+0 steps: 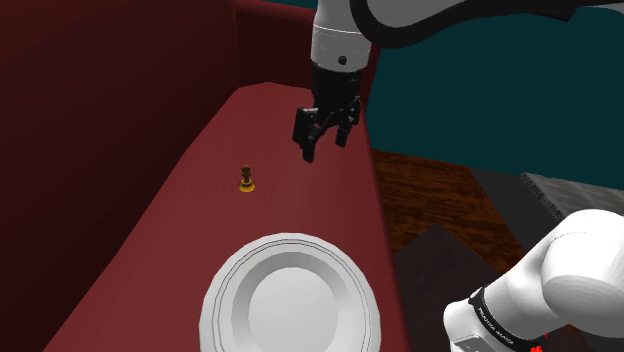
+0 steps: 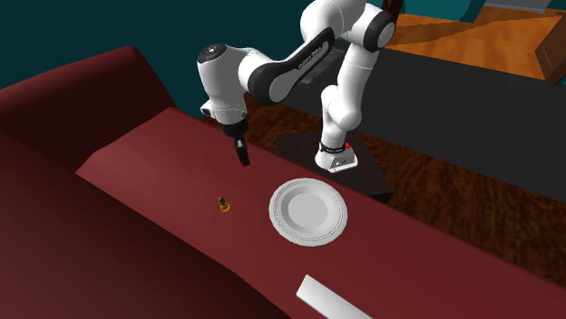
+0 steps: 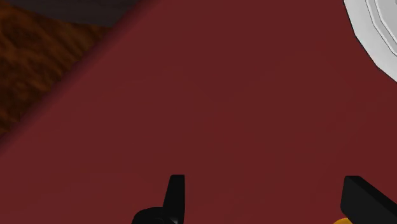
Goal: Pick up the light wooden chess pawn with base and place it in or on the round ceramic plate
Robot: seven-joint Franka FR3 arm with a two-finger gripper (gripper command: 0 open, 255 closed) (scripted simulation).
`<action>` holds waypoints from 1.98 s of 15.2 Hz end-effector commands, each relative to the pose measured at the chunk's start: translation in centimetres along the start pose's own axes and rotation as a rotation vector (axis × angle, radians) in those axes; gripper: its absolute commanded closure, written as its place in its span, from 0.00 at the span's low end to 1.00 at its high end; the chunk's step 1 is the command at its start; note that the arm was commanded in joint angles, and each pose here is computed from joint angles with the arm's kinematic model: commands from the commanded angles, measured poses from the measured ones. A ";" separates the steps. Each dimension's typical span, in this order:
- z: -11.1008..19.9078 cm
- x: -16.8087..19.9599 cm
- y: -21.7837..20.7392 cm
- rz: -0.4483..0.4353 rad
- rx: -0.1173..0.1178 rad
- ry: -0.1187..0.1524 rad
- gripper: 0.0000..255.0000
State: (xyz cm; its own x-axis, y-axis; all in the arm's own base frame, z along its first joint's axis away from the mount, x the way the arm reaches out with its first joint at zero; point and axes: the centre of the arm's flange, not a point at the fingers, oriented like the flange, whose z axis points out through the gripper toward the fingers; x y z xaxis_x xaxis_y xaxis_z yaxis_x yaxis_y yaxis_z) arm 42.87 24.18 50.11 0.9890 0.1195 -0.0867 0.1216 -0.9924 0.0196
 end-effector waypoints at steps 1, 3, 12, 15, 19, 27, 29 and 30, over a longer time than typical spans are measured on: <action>0.4 1.4 -1.8 0.002 0.001 0.009 0.00; 0.6 3.0 -3.8 0.002 0.000 0.017 0.00; 2.4 8.7 -10.7 0.004 -0.001 0.047 0.00; 4.0 8.7 -10.7 0.004 -0.001 0.047 0.00; 5.4 8.8 -10.7 0.004 -0.001 0.047 0.00; 5.4 8.8 -10.7 0.004 -0.001 0.047 1.00; 5.4 8.8 -10.7 0.004 -0.001 0.047 1.00; 5.4 8.8 -10.7 0.004 -0.001 0.047 1.00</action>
State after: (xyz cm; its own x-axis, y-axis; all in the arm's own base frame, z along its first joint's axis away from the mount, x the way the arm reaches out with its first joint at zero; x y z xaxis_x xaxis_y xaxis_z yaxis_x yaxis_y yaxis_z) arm 49.82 35.73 43.80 0.9924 0.1170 -0.0394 0.1178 -0.9928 0.0207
